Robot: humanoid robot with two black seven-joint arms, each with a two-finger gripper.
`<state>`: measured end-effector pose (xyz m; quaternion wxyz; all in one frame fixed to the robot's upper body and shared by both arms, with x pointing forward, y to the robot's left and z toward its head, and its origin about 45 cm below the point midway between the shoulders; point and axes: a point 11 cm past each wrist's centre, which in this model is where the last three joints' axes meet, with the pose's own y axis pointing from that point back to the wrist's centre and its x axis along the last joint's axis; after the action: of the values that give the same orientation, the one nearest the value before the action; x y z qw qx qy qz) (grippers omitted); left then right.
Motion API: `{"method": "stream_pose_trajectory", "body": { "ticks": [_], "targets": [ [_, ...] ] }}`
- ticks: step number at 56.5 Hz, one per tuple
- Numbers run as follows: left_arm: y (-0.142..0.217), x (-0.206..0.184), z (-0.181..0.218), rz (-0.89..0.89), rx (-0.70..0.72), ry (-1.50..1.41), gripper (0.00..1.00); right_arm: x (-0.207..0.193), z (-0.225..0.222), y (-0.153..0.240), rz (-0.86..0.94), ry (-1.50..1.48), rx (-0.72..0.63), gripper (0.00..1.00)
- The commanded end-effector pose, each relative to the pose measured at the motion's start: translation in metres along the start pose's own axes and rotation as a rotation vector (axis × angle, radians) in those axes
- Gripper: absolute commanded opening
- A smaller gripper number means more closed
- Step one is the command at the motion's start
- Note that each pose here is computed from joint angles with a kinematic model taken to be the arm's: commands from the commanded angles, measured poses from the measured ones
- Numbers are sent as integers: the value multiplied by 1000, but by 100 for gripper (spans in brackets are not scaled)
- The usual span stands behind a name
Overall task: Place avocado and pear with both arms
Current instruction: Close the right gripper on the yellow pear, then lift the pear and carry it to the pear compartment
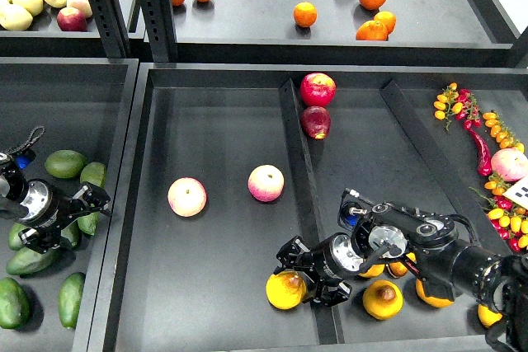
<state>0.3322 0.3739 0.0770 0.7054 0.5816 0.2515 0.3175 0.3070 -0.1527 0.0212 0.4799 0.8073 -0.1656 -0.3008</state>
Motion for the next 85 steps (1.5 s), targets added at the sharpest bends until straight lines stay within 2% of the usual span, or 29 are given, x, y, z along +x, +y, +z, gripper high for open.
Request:
{"method": "stream_pose_trajectory", "body": {
  "ticks": [1, 4, 7, 9, 29, 38, 48, 62, 76, 85],
  "targets": [
    [0, 0, -1, 0, 1, 1, 98, 0, -1, 0, 2, -2, 2, 46],
    [0, 0, -1, 0, 1, 1, 98, 1, -1, 1, 3, -10, 6, 35],
    [0, 0, -1, 0, 1, 1, 98, 3, -1, 1, 6, -21, 11, 33],
    [0, 0, -1, 0, 1, 1, 98, 5, -1, 2, 9, -33, 18, 28],
    [-2, -1, -3, -2, 6, 4, 98, 9, 0, 3, 18, -49, 22, 14],
    [-2, -1, -3, -2, 5, 3, 98, 15, -13, 12, 25, -75, 73, 9],
    [-2, 0, -3, -1, 4, 6, 98, 26, -39, 35, 37, -100, 150, 6],
    [0, 1, -1, 1, -4, 10, 98, 67, -64, 99, 121, -142, 259, 5],
    [0, 1, 0, 1, -9, 13, 98, 112, -37, 163, 248, -174, 274, 5],
    [-1, -1, 3, -3, -12, 10, 98, 127, -11, 179, 299, -188, 225, 5]
  ]
}}
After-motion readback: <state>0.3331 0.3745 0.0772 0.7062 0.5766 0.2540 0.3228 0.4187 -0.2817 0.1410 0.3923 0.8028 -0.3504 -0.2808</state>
